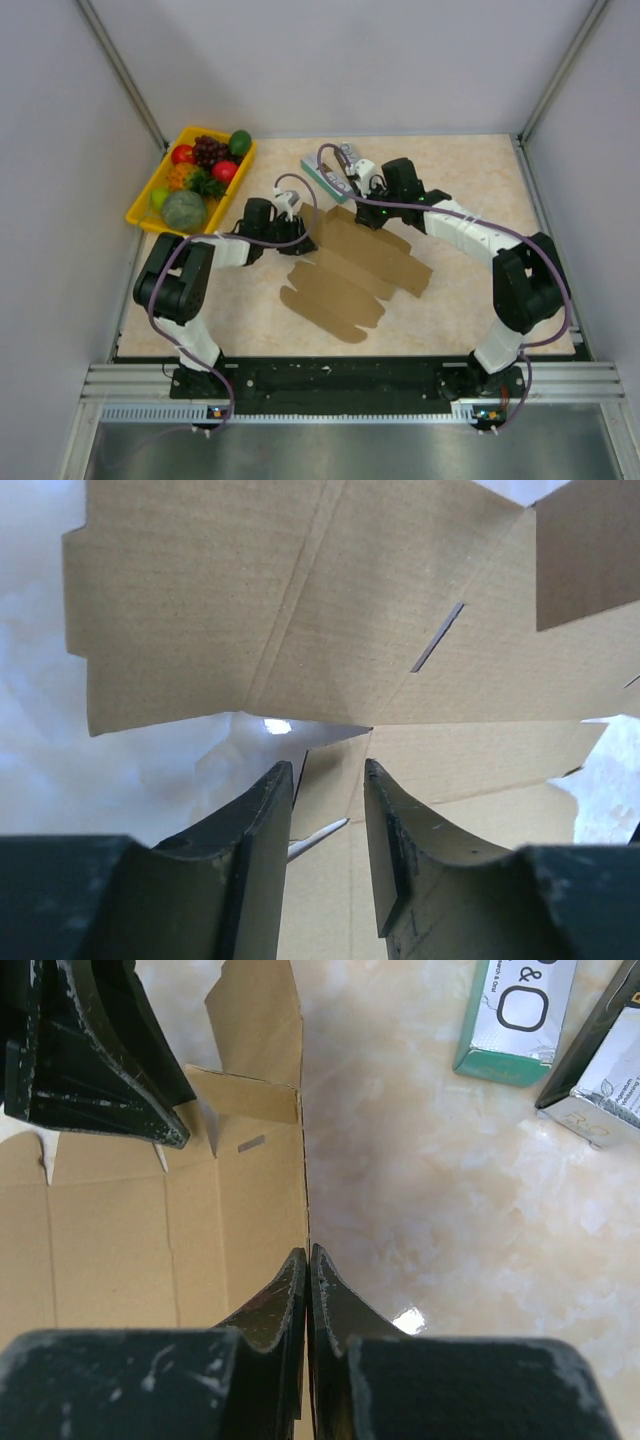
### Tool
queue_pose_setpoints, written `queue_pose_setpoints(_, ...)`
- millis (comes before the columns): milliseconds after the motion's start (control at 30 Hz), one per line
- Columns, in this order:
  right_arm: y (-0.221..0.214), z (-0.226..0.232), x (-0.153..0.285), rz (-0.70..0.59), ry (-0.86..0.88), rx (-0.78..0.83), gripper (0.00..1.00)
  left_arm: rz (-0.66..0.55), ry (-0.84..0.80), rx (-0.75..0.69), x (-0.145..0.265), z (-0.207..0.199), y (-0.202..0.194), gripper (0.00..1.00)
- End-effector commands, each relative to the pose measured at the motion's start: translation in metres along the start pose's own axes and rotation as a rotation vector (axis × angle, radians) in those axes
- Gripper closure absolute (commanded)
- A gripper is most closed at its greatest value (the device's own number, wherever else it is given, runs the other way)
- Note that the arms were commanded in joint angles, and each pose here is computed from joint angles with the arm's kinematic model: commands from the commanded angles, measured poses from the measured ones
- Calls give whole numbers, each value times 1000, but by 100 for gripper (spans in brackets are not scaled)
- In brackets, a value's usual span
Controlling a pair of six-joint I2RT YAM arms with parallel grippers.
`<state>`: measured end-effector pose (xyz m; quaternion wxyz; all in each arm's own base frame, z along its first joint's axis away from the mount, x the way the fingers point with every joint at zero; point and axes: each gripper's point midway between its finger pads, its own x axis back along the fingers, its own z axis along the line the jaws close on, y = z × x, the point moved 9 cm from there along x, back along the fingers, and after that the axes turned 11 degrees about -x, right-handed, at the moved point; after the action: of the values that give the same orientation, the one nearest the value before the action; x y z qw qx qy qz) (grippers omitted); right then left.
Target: Fold the paper box
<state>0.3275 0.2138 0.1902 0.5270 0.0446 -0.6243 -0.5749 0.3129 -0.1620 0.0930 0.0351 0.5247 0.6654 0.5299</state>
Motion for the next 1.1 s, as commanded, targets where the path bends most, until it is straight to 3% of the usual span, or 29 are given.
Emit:
queue_pose_setpoints(0, 15, 8, 2, -53, 31, 32, 100, -68, 46, -98, 2, -17, 8, 63)
queue_pose_setpoints(100, 15, 9, 3, -53, 31, 26, 100, -74, 83, -116, -1, -27, 4, 74)
queue_pose_setpoints(467, 0, 25, 6, -128, -129, 80, 100, -219, 339, -146, 0, -52, 2, 98)
queue_pose_setpoints(733, -20, 45, 17, -290, -224, 166, 100, -264, 250, -139, -1, -67, 2, 100)
queue_pose_setpoints(1067, -44, 76, 18, -356, -372, 338, 100, -263, 182, -70, 2, -68, -27, 98)
